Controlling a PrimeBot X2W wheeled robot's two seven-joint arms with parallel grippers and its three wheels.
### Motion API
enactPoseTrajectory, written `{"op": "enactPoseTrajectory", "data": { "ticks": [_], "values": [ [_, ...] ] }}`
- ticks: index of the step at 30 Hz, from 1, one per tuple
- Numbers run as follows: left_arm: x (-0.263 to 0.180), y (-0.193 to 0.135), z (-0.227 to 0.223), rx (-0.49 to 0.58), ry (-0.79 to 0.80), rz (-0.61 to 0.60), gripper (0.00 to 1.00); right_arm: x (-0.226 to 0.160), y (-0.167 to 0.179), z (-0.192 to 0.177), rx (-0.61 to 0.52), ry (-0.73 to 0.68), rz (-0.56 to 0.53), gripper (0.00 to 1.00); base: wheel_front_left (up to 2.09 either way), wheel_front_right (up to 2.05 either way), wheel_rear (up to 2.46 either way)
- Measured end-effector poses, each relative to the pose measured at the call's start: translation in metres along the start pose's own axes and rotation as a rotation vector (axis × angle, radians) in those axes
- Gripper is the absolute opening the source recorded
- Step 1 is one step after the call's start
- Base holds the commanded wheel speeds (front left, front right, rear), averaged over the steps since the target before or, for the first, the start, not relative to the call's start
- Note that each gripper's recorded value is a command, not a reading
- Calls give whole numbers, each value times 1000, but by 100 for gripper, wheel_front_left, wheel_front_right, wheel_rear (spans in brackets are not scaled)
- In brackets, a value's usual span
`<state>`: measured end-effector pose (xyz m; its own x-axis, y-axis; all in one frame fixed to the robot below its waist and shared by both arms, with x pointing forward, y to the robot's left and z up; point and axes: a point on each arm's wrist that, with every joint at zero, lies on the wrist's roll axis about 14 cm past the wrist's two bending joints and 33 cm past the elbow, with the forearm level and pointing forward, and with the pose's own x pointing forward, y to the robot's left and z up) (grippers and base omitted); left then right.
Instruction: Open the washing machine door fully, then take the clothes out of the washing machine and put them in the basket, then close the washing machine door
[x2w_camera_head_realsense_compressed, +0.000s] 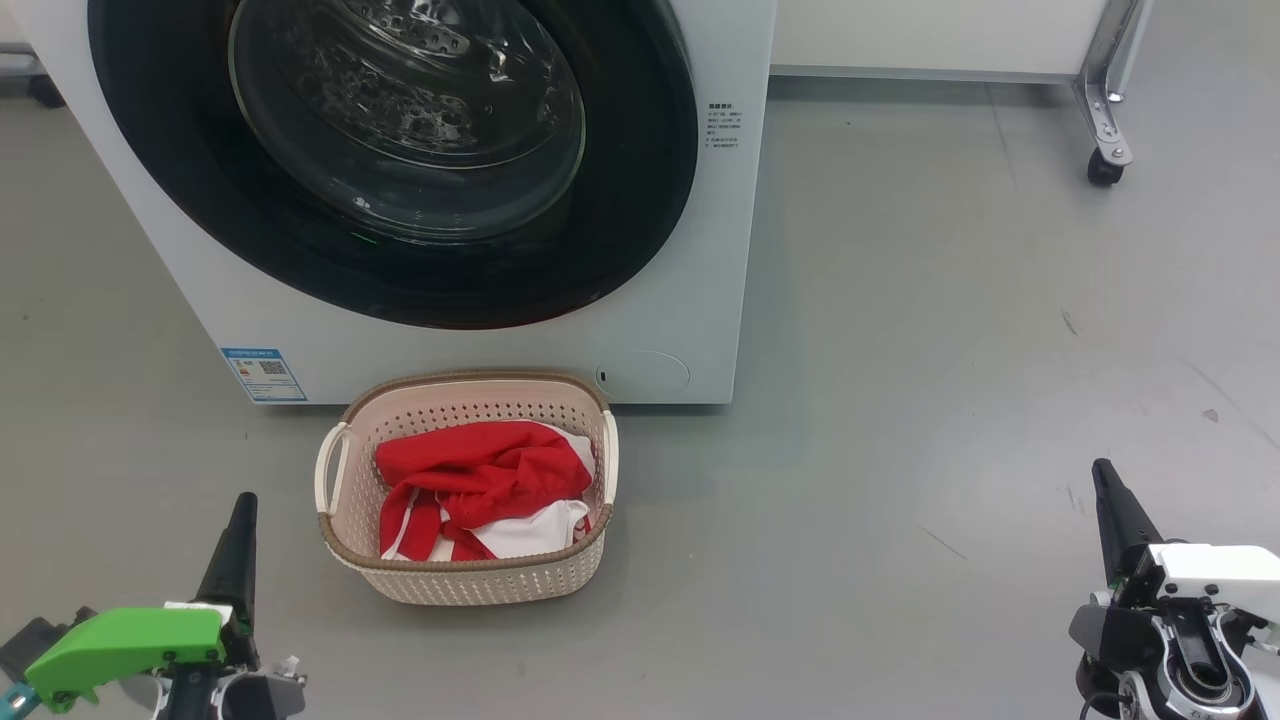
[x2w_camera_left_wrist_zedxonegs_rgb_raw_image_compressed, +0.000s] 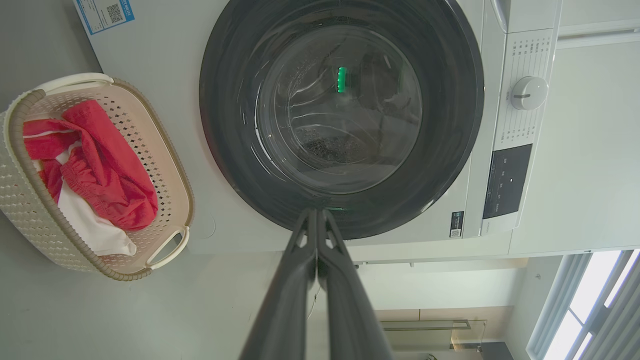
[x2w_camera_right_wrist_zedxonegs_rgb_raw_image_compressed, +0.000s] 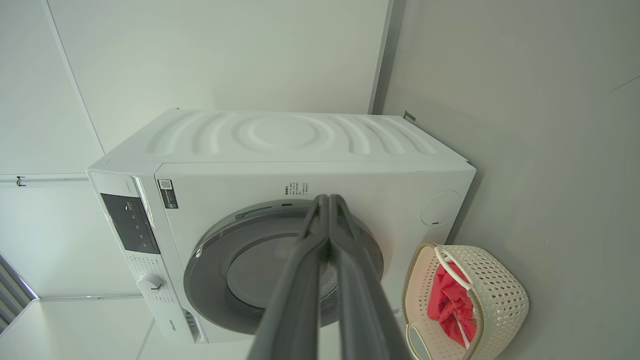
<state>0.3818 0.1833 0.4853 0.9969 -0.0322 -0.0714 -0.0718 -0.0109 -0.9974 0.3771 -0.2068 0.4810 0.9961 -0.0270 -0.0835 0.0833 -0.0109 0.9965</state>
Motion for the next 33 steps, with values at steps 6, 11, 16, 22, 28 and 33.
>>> {"op": "enactPoseTrajectory", "data": {
  "ticks": [6, 11, 16, 22, 28, 33],
  "values": [
    [0, 0, 0, 0, 0, 0, 0, 0, 0, 0, 0, 0, 0, 0, 0, 0, 0],
    [0, 0, 0, 0, 0, 0, 0, 0, 0, 0, 0, 0, 0, 0, 0, 0, 0],
    [0, 0, 0, 0, 0, 0, 0, 0, 0, 0, 0, 0, 0, 0, 0, 0, 0],
    [0, 0, 0, 0, 0, 0, 0, 0, 0, 0, 0, 0, 0, 0, 0, 0, 0],
    [0, 0, 0, 0, 0, -1, 0, 0, 0, 0, 0, 0, 1, 0, 0, 0, 0],
    [0, 0, 0, 0, -1, -1, 0, 0, 0, 0, 0, 1, 1, 0, 0, 0, 0]
  ]
}}
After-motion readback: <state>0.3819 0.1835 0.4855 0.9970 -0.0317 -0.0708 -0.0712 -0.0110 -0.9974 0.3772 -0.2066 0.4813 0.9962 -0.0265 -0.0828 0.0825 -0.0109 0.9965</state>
